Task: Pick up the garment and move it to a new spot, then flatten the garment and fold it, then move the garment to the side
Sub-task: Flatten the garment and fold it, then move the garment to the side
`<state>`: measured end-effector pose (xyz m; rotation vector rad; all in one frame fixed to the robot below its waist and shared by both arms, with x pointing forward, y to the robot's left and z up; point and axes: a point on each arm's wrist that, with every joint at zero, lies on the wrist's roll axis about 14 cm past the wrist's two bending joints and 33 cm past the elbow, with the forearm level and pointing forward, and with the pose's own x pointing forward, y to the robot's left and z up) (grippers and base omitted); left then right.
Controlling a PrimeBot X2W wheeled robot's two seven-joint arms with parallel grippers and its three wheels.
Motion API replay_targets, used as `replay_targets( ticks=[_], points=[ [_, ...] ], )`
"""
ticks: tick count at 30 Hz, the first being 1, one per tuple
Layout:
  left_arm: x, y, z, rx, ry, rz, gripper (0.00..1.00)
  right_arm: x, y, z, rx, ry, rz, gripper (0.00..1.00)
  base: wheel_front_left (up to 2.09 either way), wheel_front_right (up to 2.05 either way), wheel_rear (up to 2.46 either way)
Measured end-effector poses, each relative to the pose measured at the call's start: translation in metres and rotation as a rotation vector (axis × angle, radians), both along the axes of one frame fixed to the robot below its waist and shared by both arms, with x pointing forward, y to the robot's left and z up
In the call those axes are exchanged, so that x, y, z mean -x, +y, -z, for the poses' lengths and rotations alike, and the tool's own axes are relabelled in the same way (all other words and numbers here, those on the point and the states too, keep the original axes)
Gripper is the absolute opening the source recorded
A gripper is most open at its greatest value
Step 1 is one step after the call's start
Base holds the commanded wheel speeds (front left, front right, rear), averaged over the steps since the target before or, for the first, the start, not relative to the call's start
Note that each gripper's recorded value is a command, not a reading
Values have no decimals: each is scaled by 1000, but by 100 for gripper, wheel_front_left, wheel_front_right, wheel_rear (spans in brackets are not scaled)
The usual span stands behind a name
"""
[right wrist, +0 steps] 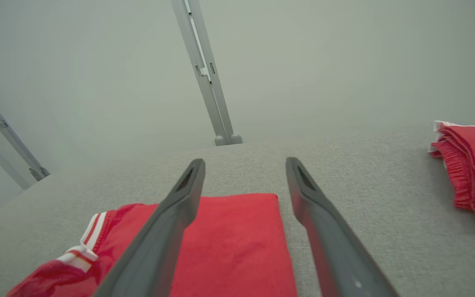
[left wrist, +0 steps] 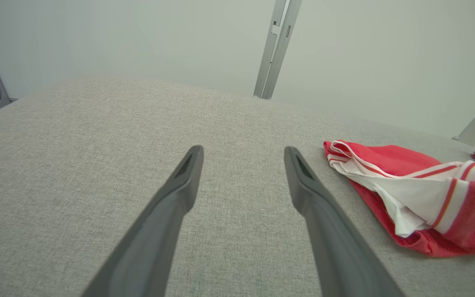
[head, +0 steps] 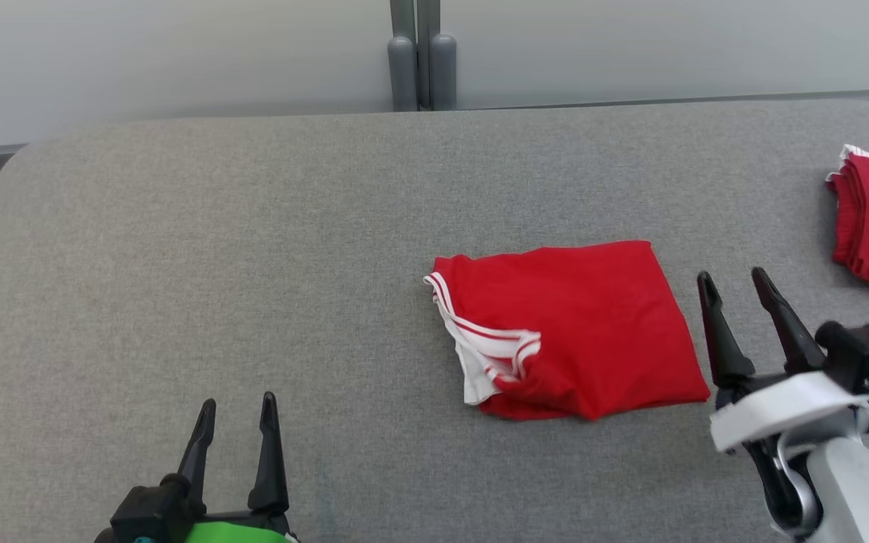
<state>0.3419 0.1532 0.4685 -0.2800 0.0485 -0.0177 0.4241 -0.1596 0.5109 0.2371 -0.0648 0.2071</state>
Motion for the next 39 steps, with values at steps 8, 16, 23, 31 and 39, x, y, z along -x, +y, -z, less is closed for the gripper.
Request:
replay_targets(
  ticks=[8, 16, 23, 31, 39],
  points=[
    [15, 8, -10, -6, -31, -23, 100, 53, -67, 1, 215, -15, 177, 100, 0, 0, 0],
    [29, 25, -16, -47, -58, -62, 100, 97, -89, 29, 274, 78, 252, 100, 0, 0, 0],
    [37, 30, -15, -60, -57, -75, 100, 104, -82, 34, 278, 90, 241, 100, 0, 0, 0],
    [37, 25, -12, -54, -47, -51, 100, 98, -74, 25, 280, 57, 218, 100, 0, 0, 0],
    [37, 21, -6, -48, -29, -33, 100, 89, -66, 16, 275, 24, 195, 100, 0, 0, 0]
  ],
)
